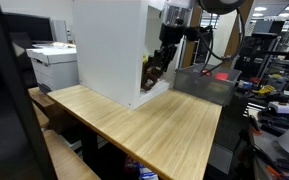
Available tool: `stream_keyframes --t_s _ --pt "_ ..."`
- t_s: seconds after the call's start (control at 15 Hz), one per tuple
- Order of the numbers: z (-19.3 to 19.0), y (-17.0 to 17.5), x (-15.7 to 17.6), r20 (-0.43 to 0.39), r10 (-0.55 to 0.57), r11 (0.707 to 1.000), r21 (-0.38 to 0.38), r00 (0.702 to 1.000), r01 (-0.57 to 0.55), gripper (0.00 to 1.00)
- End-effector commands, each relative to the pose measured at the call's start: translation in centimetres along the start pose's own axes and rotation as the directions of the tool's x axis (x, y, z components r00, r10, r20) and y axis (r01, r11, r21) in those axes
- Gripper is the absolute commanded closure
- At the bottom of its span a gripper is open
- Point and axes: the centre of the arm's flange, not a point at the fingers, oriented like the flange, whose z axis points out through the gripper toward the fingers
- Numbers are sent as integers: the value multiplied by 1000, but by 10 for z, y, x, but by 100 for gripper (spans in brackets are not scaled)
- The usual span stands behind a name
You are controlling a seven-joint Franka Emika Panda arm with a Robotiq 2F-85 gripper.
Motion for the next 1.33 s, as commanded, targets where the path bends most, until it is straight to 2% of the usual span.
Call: stream_keyframes --t_s 0.0,1.27 --pt "-21 9 -3 22 -8 999 39 1000 7 80" --pt "-13 30 15 103 1 998 57 995 -7 80"
